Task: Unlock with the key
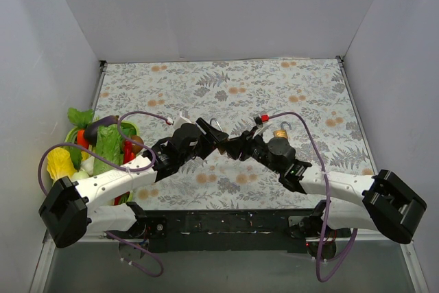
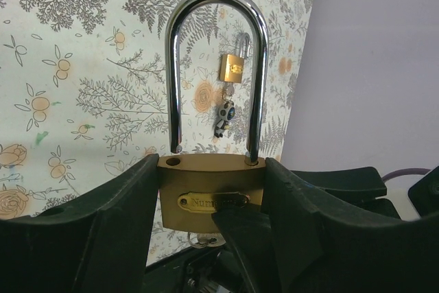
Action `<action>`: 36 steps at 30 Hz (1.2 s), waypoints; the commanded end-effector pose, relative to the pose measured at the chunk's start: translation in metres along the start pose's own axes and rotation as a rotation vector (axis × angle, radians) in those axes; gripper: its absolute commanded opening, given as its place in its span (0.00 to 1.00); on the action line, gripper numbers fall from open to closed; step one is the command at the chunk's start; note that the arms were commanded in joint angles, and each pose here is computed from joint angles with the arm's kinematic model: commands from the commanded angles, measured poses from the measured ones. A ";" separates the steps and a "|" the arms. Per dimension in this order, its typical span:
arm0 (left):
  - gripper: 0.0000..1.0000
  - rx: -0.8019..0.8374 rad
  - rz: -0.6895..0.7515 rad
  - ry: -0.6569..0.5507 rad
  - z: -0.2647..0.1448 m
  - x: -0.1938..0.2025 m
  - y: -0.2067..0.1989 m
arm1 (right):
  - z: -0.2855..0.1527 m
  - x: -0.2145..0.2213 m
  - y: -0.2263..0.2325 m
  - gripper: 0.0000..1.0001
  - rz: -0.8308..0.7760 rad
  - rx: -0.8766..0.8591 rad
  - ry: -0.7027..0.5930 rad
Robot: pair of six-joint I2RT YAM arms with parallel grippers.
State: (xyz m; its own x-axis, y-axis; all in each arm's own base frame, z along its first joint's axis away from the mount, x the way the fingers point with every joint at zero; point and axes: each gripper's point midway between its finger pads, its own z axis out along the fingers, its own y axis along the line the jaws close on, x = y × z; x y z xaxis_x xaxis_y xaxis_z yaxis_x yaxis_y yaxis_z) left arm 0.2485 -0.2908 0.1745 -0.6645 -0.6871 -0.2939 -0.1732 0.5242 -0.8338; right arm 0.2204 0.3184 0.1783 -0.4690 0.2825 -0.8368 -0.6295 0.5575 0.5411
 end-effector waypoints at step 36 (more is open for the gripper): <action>0.98 0.269 0.175 -0.107 -0.073 -0.041 -0.057 | -0.020 -0.054 -0.007 0.01 0.080 0.022 -0.165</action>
State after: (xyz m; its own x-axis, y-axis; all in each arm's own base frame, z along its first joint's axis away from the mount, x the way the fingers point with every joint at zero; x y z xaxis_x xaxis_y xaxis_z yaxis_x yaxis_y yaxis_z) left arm 0.2347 -0.2613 0.2498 -0.5866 -0.7335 -0.3433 0.0229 0.4088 -0.9124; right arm 0.2242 0.2972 0.1666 -0.5166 0.3178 -0.7951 -0.5447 0.5945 0.5915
